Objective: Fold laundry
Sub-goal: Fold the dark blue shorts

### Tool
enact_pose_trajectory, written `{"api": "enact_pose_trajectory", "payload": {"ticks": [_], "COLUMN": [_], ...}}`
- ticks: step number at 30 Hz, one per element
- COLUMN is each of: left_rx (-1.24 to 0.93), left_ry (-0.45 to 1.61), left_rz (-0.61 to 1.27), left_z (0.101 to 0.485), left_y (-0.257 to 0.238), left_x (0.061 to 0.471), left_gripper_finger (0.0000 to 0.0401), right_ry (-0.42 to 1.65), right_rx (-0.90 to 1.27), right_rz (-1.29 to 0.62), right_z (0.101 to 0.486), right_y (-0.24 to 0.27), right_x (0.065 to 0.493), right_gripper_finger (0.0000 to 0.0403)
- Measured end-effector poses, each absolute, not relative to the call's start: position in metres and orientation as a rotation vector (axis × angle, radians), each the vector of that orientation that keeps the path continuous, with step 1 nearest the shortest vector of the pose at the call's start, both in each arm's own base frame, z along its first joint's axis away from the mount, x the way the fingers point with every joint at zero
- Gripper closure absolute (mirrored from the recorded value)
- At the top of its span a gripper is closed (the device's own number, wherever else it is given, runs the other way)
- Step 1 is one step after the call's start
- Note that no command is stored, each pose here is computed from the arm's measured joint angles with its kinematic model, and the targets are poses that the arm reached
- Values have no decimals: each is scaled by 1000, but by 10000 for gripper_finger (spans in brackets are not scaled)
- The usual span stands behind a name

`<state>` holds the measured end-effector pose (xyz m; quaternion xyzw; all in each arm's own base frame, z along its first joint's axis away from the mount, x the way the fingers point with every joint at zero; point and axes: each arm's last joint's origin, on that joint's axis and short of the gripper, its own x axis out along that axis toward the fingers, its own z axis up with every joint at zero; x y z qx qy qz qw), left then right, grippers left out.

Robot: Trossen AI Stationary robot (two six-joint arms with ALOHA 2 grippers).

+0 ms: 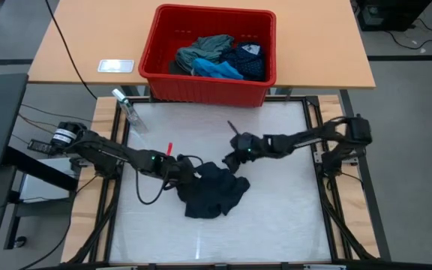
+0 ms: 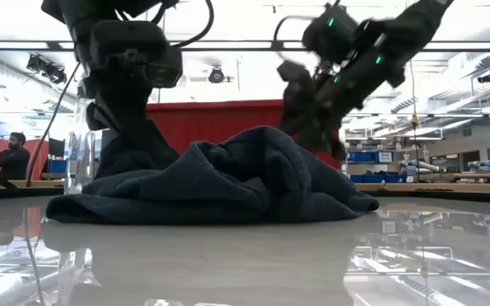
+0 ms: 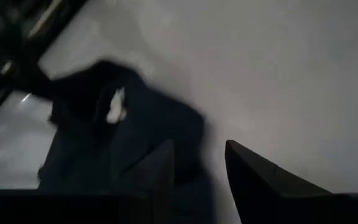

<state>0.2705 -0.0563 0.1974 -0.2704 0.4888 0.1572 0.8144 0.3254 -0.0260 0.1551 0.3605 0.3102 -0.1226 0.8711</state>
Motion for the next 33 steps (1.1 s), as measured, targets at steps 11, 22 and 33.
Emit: {"api": "enact_pose_trajectory", "payload": {"ticks": [11,22,33], "left_rx": [-680,-681,-698], "left_ry": [1063,1067,1070], "left_rz": [449,461,470], "left_z": [195,195,195], "left_y": [-55,-47,-34], "left_x": [266,267,269], "left_gripper_finger": [389,389,389], "right_ry": [1044,865,928], "right_rx": [836,791,779], "right_rz": [-7,-263,-41], "right_z": [134,169,120], "right_y": [41,10,2], "right_x": [308,298,323], "right_gripper_finger": [254,241,167]}}
